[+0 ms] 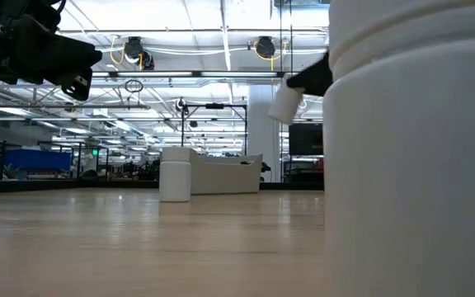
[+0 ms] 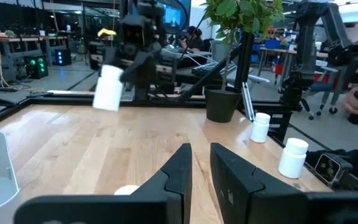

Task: Pick and place pill bottles into a basket
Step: Put the white medicine bottle into the gray bin

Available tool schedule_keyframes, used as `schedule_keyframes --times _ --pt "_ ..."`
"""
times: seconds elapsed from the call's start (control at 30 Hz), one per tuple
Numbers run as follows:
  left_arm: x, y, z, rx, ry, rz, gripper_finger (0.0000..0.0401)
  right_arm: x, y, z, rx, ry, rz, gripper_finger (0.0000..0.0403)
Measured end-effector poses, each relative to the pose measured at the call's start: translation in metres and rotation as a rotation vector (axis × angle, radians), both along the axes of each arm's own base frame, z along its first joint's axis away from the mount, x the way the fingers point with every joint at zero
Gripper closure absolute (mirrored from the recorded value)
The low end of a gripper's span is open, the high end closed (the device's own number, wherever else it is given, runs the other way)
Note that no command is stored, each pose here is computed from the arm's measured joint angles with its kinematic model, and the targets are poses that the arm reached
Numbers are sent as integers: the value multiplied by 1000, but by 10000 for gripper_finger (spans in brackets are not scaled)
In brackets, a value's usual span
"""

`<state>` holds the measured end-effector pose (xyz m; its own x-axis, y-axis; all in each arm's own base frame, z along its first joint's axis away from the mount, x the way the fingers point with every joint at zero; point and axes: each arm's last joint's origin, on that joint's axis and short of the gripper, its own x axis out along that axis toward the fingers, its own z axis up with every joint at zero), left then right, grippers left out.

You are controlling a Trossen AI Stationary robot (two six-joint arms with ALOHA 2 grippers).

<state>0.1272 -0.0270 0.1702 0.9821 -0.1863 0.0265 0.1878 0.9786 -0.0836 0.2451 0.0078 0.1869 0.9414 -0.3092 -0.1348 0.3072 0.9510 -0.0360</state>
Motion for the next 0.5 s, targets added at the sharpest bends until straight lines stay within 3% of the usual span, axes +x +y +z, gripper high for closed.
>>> schedule_keyframes --times 0.2,0.5 --pt "0 0 0 0 -1 0 339 34 -17 13 -59 59 -41 256" --pt "0 0 0 0 0 0 339 76 -73 5 -31 97 -59 255"
